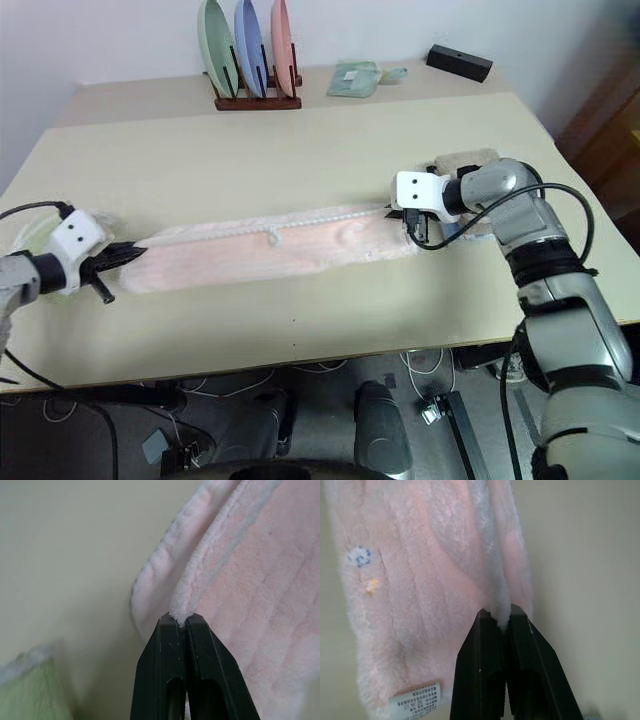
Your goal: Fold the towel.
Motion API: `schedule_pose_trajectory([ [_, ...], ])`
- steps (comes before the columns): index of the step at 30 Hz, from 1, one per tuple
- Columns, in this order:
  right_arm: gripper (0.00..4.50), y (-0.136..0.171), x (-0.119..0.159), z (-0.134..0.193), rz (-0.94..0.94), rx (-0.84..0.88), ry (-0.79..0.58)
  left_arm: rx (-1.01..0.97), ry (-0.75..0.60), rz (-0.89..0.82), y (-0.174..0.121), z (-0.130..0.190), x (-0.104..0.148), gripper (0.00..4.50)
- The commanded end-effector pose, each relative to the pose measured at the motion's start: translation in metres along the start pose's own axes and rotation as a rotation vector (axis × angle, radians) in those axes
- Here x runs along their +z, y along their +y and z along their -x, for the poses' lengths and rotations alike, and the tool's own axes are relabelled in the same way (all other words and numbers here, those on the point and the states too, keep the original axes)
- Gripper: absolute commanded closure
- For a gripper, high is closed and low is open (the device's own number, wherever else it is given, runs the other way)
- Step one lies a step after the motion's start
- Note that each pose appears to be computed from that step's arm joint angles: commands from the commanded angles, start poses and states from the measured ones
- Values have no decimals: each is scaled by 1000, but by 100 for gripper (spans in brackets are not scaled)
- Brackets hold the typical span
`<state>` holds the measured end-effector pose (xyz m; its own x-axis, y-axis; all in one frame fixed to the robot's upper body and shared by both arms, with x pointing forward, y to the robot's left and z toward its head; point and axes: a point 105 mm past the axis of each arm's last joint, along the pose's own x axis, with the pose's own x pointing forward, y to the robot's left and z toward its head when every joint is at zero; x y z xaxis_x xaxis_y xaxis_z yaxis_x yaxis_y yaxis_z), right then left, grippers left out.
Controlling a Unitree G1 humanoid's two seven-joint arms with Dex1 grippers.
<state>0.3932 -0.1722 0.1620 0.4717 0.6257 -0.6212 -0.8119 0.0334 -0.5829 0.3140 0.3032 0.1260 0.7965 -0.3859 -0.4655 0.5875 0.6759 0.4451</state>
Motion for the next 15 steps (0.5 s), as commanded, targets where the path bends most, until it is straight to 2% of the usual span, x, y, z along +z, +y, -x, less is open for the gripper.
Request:
schedule_pose_trajectory([
  [1,444,-14,-1,2,6,-48,7,35,21,-15,10,-2,-7,450],
  [8,444,-18,-1,-6,7,-71,-5,60,6,3,15,-9,-11,450],
  [10,444,-20,-1,-6,0,-88,-9,81,-8,54,17,-8,-13,450],
  [13,359,-30,-1,-3,-6,-160,-9,123,-19,97,23,-5,-15,358],
  [15,261,-32,-2,-1,-2,-178,-4,148,-23,102,26,-4,-15,254],
])
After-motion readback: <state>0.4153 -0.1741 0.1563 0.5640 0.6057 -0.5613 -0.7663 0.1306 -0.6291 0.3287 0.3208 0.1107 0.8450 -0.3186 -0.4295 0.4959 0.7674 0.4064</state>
